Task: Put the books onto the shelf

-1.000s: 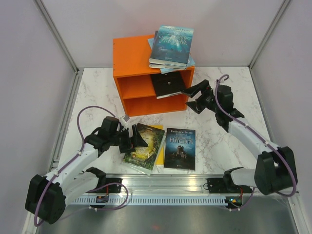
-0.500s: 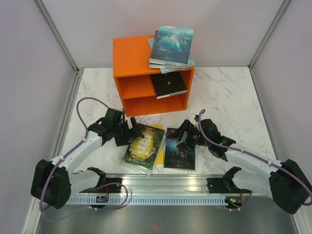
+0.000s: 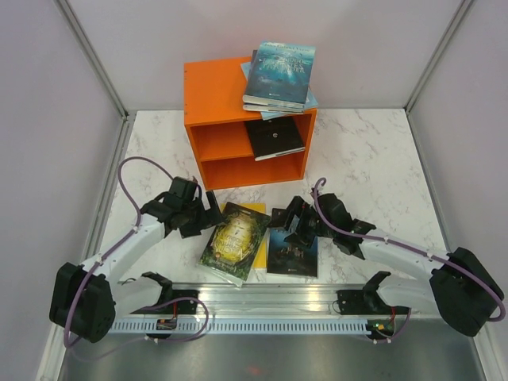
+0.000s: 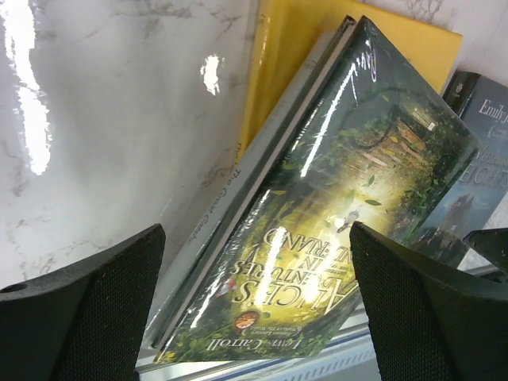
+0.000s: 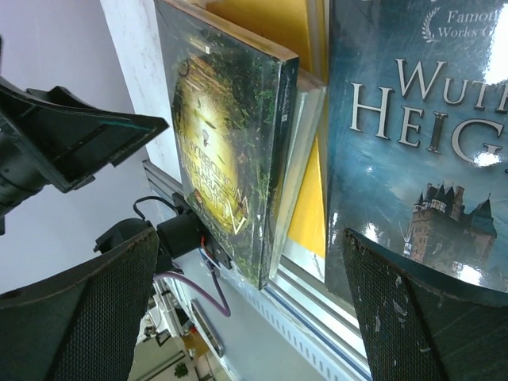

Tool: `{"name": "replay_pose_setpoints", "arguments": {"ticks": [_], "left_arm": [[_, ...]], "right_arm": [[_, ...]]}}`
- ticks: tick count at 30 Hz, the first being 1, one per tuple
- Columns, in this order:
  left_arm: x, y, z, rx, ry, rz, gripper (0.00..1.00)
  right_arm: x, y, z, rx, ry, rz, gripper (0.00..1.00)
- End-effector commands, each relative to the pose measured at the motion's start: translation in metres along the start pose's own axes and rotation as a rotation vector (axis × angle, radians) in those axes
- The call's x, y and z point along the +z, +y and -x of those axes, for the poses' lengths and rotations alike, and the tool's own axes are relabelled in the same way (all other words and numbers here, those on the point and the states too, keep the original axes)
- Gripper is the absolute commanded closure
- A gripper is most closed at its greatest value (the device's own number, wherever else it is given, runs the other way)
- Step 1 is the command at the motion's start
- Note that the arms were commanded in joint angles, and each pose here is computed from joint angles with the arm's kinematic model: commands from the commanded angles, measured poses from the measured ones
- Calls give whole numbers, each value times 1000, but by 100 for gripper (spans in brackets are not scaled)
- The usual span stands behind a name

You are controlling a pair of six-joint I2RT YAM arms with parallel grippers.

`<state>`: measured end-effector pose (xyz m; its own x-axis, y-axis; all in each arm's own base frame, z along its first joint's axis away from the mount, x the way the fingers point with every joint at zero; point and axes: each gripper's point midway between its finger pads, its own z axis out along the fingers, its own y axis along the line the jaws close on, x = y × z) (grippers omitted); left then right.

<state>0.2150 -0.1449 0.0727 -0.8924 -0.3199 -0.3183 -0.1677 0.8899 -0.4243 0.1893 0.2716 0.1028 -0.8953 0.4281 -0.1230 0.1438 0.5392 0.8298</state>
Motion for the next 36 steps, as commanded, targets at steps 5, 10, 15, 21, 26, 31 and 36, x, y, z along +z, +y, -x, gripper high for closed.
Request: {"name": "replay_pose_setpoints", "arguments": {"ticks": [5,10,15,21,26,31,36], "left_arm": [[-7,14,13,44,-63,83,0],[5,-1,-2,29,-5,-9,0],[20,-18,-30,37,76,-54,0],[22,-45,-49,80,112,-81,0],[15,-79,-57,87,140,-131,0],[10,-97,-60,71,168,-164,0],[-2,-108,-50,64,150,-157,0]], "right_arm": [[11,20,-5,-52,17,41,2],[20,18,-10,-56,33,34,2],[28,10,-14,-45,51,24,2],[32,13,-15,-53,65,33,2],[36,5,-20,-50,87,23,2],[40,-6,-35,-46,127,4,2],[32,2,-38,-50,130,23,5]]}}
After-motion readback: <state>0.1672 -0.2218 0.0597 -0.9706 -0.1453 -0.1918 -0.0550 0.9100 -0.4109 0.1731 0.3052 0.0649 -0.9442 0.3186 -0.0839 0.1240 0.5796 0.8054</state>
